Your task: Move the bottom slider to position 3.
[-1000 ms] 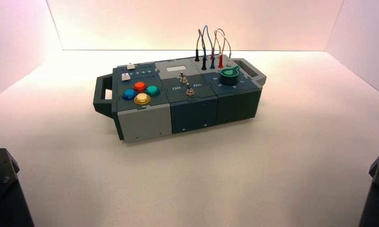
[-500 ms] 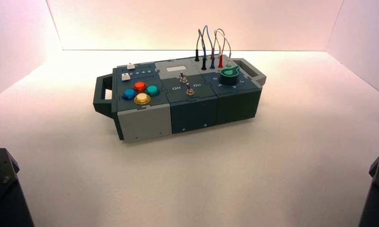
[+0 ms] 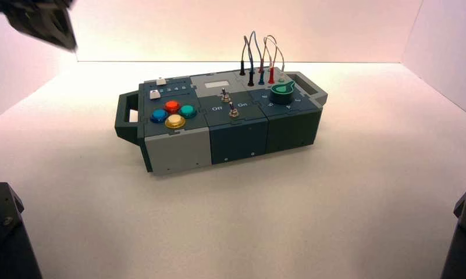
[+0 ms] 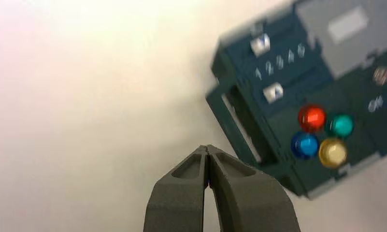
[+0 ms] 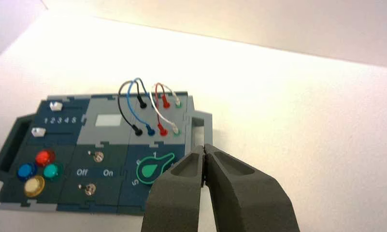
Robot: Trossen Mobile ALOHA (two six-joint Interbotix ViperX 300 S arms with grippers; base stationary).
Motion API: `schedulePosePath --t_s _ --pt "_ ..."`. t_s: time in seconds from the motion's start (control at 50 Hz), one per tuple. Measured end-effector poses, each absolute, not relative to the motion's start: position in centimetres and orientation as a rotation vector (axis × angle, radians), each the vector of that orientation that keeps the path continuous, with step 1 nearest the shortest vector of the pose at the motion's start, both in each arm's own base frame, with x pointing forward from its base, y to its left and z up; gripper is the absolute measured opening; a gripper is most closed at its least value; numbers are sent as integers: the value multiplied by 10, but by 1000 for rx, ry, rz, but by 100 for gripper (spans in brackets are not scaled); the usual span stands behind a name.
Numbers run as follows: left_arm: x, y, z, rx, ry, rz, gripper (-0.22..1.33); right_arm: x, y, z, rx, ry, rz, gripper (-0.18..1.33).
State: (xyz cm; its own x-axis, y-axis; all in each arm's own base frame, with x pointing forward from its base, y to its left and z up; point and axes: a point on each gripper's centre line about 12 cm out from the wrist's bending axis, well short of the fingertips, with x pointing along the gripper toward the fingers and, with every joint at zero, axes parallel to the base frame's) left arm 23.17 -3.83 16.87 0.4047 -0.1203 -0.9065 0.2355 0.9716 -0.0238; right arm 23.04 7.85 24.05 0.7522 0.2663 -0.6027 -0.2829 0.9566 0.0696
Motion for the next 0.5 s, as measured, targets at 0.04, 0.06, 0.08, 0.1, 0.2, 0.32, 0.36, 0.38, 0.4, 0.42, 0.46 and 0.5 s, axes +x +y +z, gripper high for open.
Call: schedulePosePath --t_s 0.04,0.06,0.08,0.1,0.2,0.32,0.36,0.38,0.4,0.42,0.46,0.5 --pt "234 -41 166 120 1151 -234 -16 232 79 239 -29 663 300 -14" --pt "236 -42 165 122 1160 -238 -16 232 79 239 -28 665 299 -14" --pt "237 -44 165 126 1164 -244 -16 233 79 239 -30 669 300 -14" --pt "239 -46 164 130 1169 -250 -16 233 79 239 -29 669 299 -14" --pt "247 -53 165 144 1171 -270 -16 234 80 236 -30 683 298 -14" --pt "256 -58 167 143 1169 -281 -16 234 80 235 -29 693 299 -14" --pt "258 -60 166 142 1175 -287 -16 234 80 235 -27 694 299 -14" --pt "258 -62 165 143 1179 -291 -16 234 80 235 -29 694 299 -14" --pt "258 -63 164 144 1182 -295 -16 233 80 235 -31 695 300 -14" --pt "258 -65 163 148 1187 -300 -16 234 80 235 -29 696 299 -14" --pt "258 -68 161 155 1196 -311 -16 233 80 235 -28 697 299 -14" --pt "256 -73 159 164 1209 -326 -16 234 80 236 -28 696 299 -14"
